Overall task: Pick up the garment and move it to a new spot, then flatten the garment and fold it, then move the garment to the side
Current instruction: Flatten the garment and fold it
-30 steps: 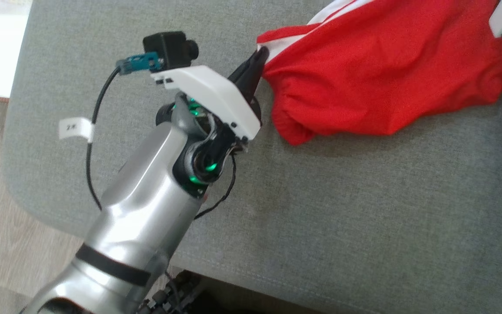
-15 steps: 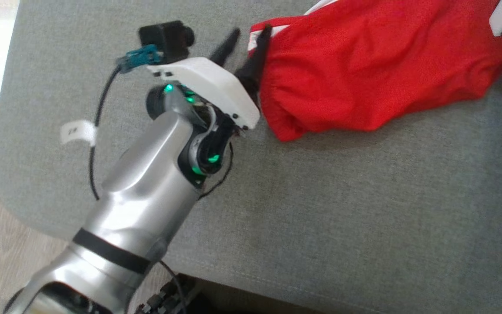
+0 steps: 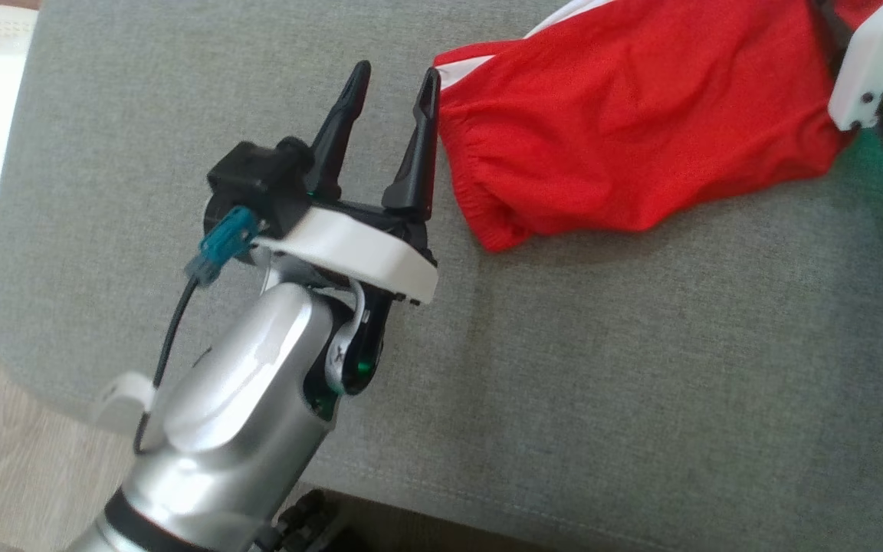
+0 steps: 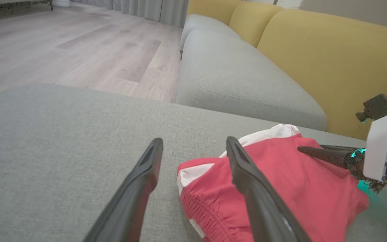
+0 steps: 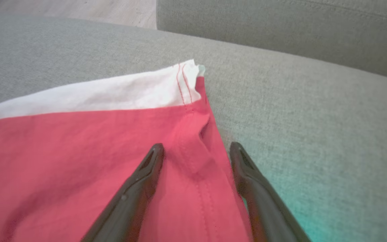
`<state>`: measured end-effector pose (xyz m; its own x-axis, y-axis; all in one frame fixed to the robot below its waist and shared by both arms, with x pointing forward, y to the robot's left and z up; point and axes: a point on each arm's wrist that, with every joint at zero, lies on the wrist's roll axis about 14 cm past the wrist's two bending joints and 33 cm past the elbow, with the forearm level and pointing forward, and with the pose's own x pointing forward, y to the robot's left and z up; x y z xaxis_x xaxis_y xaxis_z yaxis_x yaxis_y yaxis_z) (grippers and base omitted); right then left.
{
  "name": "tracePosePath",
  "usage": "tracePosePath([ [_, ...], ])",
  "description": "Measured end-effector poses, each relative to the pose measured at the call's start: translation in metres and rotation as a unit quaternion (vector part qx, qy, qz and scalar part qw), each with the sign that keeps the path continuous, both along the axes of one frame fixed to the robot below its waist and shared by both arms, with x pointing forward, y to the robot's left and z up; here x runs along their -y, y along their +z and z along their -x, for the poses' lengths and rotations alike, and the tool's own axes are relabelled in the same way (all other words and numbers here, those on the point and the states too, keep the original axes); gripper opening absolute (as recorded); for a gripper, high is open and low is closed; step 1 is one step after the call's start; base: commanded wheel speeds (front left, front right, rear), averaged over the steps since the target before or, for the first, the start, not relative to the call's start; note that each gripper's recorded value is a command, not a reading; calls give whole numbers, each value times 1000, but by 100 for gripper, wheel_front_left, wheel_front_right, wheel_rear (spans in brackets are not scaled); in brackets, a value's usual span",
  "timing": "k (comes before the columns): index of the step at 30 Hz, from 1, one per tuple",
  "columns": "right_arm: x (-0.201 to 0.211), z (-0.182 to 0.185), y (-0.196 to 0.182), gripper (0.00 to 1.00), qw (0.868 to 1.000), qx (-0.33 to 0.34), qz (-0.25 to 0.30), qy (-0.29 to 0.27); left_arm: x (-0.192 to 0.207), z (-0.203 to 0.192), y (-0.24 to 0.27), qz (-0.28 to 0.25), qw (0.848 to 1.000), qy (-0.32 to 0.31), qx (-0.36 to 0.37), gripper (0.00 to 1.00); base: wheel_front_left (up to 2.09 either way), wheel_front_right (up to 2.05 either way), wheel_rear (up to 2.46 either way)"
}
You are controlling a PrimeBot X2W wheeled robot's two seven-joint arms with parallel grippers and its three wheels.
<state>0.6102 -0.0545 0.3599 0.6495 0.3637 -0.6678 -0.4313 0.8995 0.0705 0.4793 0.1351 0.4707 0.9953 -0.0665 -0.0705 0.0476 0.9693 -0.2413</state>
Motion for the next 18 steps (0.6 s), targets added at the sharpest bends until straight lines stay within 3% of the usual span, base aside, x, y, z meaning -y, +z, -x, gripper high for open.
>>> tracePosePath([
  [4, -4, 3, 0, 100, 1000, -22, -5, -1, -7, 6, 11, -8, 1000, 10, 24, 100, 0, 0, 0],
  [5, -4, 3, 2, 89, 1000, -24, -14, -5, -8, 8, 13, -12, 999, 11, 29, 100, 0, 0, 0],
  [6, -5, 5, 3, 27, 999, -26, -25, -11, -8, 11, 13, -20, 999, 9, 32, 100, 0, 0, 0],
  [7, -5, 7, 4, 0, 999, -29, -40, -18, -9, 12, 12, -28, 999, 10, 33, 100, 0, 0, 0],
  [12, 2, 23, 10, 0, 987, -35, -132, -80, -14, 20, 10, -40, 998, 11, 37, 100, 0, 0, 0],
  [18, 66, 44, 27, 0, 971, -9, -168, -172, -11, 42, -8, -41, 999, 1, 15, 100, 0, 0, 0],
])
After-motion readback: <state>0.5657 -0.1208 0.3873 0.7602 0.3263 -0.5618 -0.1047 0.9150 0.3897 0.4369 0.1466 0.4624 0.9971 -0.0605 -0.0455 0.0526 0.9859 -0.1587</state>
